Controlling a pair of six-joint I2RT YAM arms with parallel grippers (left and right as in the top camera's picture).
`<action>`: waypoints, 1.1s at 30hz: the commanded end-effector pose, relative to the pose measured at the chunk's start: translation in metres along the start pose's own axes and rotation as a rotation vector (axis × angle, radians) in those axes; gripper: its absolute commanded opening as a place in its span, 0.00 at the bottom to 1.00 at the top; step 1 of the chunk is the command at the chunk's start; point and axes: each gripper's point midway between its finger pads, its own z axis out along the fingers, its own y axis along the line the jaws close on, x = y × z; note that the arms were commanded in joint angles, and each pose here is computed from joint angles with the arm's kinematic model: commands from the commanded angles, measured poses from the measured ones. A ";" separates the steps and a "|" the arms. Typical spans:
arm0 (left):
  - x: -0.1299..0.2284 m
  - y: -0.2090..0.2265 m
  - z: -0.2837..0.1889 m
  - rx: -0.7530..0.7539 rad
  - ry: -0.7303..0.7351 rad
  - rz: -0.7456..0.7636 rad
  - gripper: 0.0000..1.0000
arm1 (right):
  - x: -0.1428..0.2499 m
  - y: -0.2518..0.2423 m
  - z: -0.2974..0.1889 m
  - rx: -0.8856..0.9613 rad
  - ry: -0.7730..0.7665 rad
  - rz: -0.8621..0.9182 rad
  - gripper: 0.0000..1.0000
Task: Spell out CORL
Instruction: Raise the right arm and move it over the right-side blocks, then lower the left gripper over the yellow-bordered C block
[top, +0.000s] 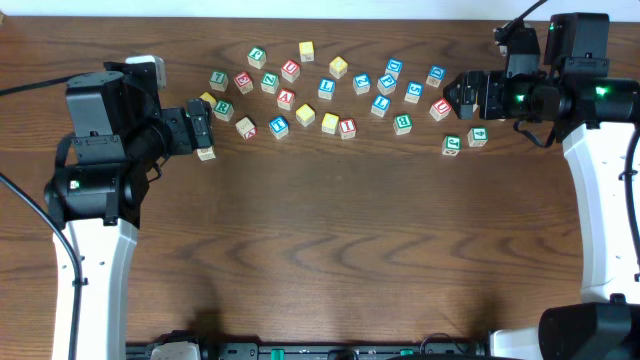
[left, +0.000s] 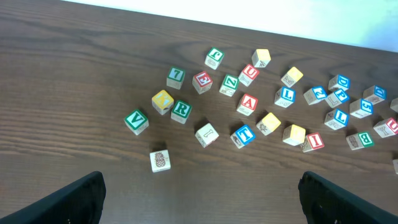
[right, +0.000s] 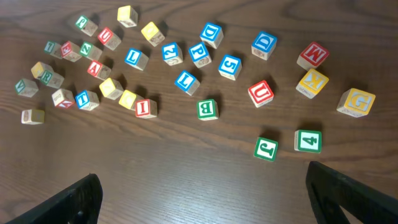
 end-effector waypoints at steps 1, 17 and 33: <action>-0.009 0.000 -0.004 0.000 -0.021 -0.004 0.98 | -0.009 0.003 -0.007 -0.009 -0.030 -0.001 0.99; -0.031 0.003 0.002 -0.023 -0.016 -0.032 0.98 | -0.018 0.028 -0.001 -0.047 -0.058 0.025 0.97; -0.013 -0.075 0.090 0.071 0.300 0.075 0.84 | -0.021 0.014 0.015 0.025 -0.025 0.121 0.94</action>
